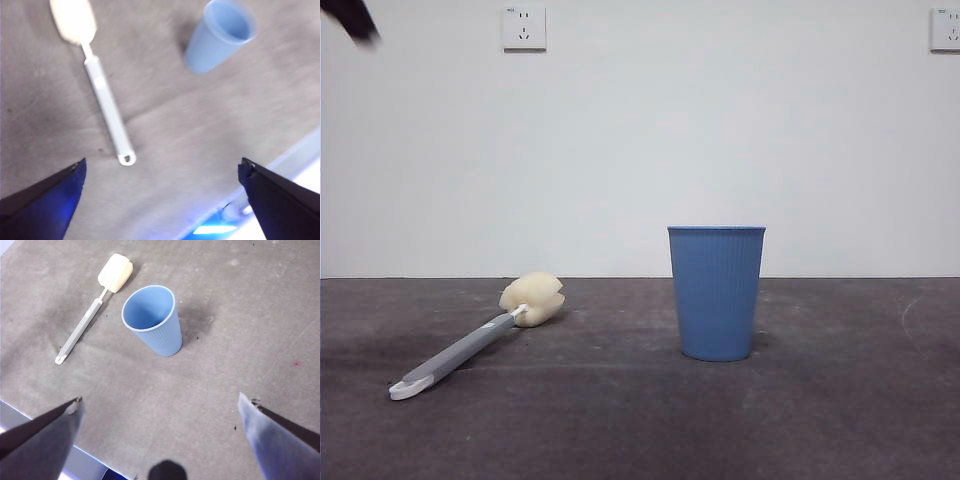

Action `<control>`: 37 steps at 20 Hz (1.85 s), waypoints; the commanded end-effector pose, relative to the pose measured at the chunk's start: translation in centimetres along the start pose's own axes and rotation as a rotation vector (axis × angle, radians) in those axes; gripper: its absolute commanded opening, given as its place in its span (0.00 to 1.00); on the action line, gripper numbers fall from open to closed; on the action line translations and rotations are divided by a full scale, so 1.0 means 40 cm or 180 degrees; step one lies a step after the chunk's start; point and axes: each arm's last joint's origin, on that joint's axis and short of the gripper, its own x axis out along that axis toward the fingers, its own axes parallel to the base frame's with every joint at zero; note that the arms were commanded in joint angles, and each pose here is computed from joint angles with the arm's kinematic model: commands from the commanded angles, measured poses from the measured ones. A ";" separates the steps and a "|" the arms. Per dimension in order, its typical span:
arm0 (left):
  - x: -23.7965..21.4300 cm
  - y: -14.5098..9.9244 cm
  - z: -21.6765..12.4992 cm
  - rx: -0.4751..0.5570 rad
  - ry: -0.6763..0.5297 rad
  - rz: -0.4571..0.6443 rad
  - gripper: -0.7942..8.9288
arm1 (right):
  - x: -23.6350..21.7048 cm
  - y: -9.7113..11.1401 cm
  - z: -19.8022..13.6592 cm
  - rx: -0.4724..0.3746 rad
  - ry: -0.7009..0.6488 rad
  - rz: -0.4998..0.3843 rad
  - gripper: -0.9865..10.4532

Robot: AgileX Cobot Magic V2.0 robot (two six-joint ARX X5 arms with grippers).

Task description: Pick up the cup brush,pick up the cup,insert the brush into the cup,clean the cup,put the cup brush back,put the cup back to the fixed position on the table

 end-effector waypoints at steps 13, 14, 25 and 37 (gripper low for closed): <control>0.425 -0.046 0.013 -0.0116 0.0920 0.1140 0.73 | -0.002 0.001 0.002 0.0061 -0.0018 0.0005 0.61; 0.436 -0.043 0.010 -0.0107 0.0944 0.1192 0.73 | -0.002 0.001 0.002 0.0060 -0.0019 0.0004 0.61; 0.480 -0.031 0.000 -0.0233 0.0961 0.1318 0.52 | -0.002 0.001 0.002 0.0082 -0.0020 0.0004 0.61; 0.485 -0.030 -0.008 -0.0337 0.1052 0.1293 0.24 | -0.002 0.001 0.002 0.0095 -0.0020 0.0004 0.61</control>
